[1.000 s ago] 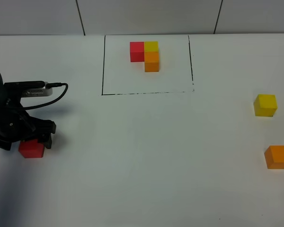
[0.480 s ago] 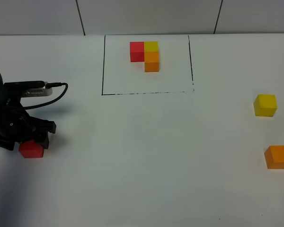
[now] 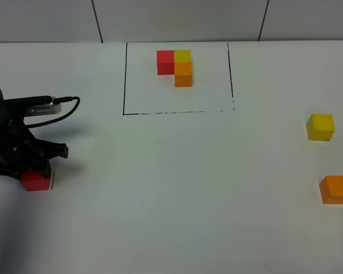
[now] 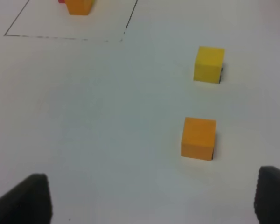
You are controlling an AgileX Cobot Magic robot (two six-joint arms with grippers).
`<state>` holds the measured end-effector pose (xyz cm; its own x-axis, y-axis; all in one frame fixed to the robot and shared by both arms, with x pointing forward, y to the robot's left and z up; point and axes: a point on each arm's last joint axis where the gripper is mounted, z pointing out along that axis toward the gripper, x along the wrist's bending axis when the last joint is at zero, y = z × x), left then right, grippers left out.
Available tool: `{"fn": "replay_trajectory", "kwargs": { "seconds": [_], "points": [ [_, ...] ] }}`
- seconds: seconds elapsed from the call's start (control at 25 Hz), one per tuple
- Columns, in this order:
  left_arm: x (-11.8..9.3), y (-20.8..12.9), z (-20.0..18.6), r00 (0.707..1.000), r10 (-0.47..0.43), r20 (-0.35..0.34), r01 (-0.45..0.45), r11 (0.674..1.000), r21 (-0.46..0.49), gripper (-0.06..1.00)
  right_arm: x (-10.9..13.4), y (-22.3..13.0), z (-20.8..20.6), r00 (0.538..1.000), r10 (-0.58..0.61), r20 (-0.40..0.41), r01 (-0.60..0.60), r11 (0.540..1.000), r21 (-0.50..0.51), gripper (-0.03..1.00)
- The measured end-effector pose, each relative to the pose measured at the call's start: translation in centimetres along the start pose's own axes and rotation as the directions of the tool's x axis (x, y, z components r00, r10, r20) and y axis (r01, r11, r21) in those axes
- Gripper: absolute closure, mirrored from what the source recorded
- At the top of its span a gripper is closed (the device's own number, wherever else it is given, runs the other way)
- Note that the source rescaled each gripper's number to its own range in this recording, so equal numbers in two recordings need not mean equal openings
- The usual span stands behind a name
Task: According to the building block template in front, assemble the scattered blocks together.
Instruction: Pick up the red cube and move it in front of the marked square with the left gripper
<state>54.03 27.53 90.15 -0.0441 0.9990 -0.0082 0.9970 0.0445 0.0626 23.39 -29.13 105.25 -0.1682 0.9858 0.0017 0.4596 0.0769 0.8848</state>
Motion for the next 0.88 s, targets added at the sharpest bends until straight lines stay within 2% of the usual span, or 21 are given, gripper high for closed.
{"fn": "replay_trajectory", "kwargs": {
  "seconds": [0.24, 0.36, 0.48, 0.56, 0.64, 0.8, 0.88],
  "points": [
    [-0.1, 0.6, -0.8, 1.000, 0.021, -0.002, -0.021, 1.000, 0.022, 0.94, 0.0, 0.0, 0.0, 1.000, 0.000, 0.000, 0.000, 1.000, 0.000, 0.21],
    [-0.6, 1.8, -2.3, 0.993, 0.115, 0.000, -0.115, 0.993, 0.041, 0.94, 0.0, 0.0, 0.0, 1.000, 0.000, 0.000, 0.000, 1.000, 0.000, 0.21],
    [-2.3, 3.1, -4.2, 0.961, 0.276, -0.002, -0.276, 0.961, 0.015, 0.94, 0.0, 0.0, 0.0, 1.000, 0.000, 0.000, 0.000, 1.000, 0.000, 0.21],
    [-4.2, 4.1, -5.6, 0.914, 0.405, -0.013, -0.405, 0.914, -0.030, 0.94, 0.0, 0.0, 0.0, 1.000, 0.000, 0.000, 0.000, 1.000, 0.000, 0.22],
    [-6.3, 5.0, -6.7, 0.850, 0.526, -0.031, -0.527, 0.848, -0.058, 0.94, 0.0, 0.0, 0.0, 1.000, 0.000, 0.000, 0.000, 1.000, 0.000, 0.22],
    [-11.3, 6.8, -7.6, 0.684, 0.728, -0.053, -0.729, 0.682, -0.050, 0.94, 0.0, 0.0, 0.0, 1.000, 0.000, 0.000, 0.000, 1.000, 0.000, 0.22],
    [-14.1, 7.4, -7.2, 0.589, 0.807, -0.048, -0.808, 0.588, -0.031, 0.94, 0.0, 0.0, 0.0, 1.000, 0.000, 0.000, 0.000, 1.000, 0.000, 0.22]
  ]
}}
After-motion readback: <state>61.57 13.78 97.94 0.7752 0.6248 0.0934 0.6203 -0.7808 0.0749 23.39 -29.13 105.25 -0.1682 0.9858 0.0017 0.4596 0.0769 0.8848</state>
